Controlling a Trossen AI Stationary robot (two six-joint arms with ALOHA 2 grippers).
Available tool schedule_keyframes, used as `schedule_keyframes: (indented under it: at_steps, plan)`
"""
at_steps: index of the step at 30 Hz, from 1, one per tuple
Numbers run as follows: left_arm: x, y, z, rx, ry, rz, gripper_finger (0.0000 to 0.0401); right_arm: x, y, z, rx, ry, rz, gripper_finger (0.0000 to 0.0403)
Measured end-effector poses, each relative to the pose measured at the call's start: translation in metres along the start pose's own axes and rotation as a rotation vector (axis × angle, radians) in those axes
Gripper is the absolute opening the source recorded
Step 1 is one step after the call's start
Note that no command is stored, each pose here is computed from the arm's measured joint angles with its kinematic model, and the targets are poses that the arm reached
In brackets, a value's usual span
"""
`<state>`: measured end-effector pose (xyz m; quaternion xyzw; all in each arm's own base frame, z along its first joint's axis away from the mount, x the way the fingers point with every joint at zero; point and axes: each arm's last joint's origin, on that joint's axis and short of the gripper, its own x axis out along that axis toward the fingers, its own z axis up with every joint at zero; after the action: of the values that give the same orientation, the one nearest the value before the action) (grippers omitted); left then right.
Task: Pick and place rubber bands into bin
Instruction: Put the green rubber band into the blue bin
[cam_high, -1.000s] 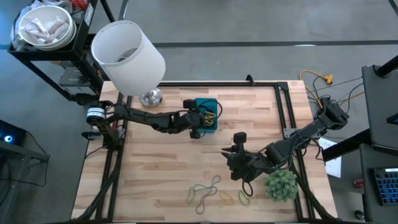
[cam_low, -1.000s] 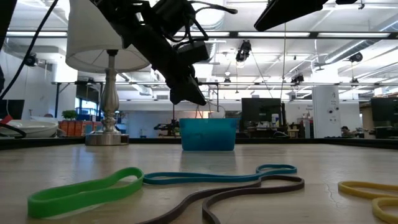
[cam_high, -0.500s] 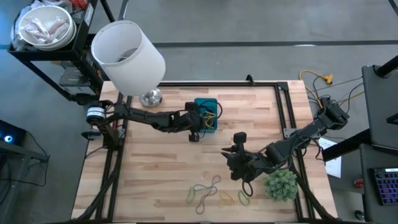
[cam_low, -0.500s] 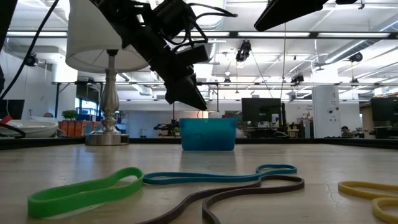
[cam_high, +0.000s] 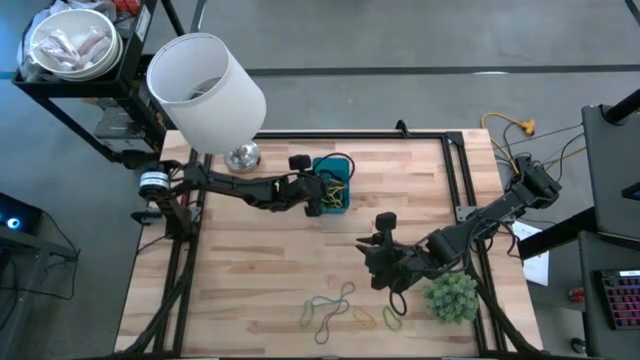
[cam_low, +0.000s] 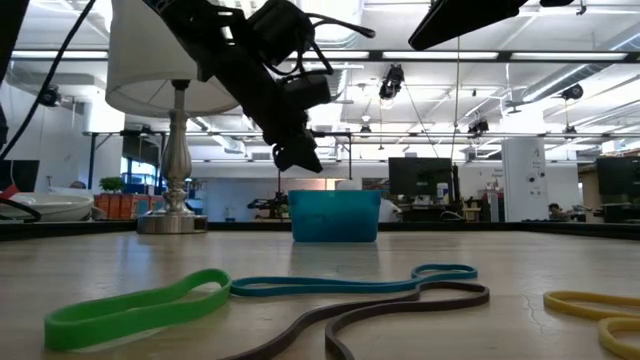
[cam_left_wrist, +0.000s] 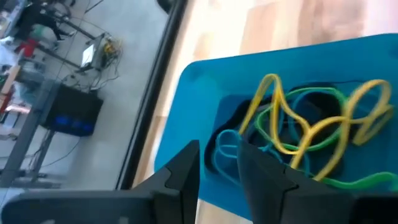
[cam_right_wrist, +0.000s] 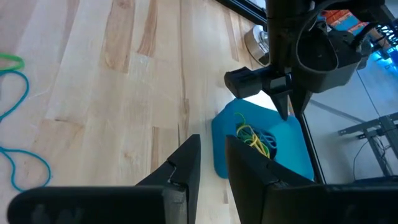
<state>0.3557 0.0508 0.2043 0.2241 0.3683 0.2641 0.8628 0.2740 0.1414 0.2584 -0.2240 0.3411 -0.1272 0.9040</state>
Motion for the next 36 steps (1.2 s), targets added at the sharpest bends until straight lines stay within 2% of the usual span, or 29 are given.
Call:
schedule_keyframes:
  at_steps: [6,11,16,20,23,27,30,36]
  plan:
    - [-0.021,-0.013,0.005,0.07,-0.04,-0.146,0.0092,0.001,0.001,-0.003,0.012,0.006,0.0,0.0068]
    - [-0.057,-0.029,0.005,0.1,-0.062,-0.267,0.0092,0.003,0.003,-0.008,0.036,0.02,-0.001,0.0068]
    - [-0.101,-0.051,-0.002,0.124,-0.089,-0.47,0.0092,0.004,0.005,-0.011,0.079,0.035,0.048,0.0068]
    - [-0.132,-0.074,-0.016,0.162,-0.128,-0.625,0.0092,0.005,0.008,-0.01,0.148,0.038,0.156,0.0068]
    - [-0.151,-0.091,-0.028,0.196,-0.134,-0.692,0.0092,0.008,0.016,-0.011,0.189,0.037,0.267,0.0068]
    - [-0.17,-0.112,-0.042,0.23,-0.168,-0.755,0.0092,0.017,0.031,-0.02,0.201,0.113,0.45,0.0068]
    - [-0.18,-0.123,-0.049,0.232,-0.17,-0.795,0.0092,0.02,0.041,-0.025,0.286,0.204,0.575,0.0068]
    - [-0.191,-0.133,-0.057,0.232,-0.215,-0.832,0.0092,0.017,0.069,-0.036,0.395,0.376,0.717,0.0068]
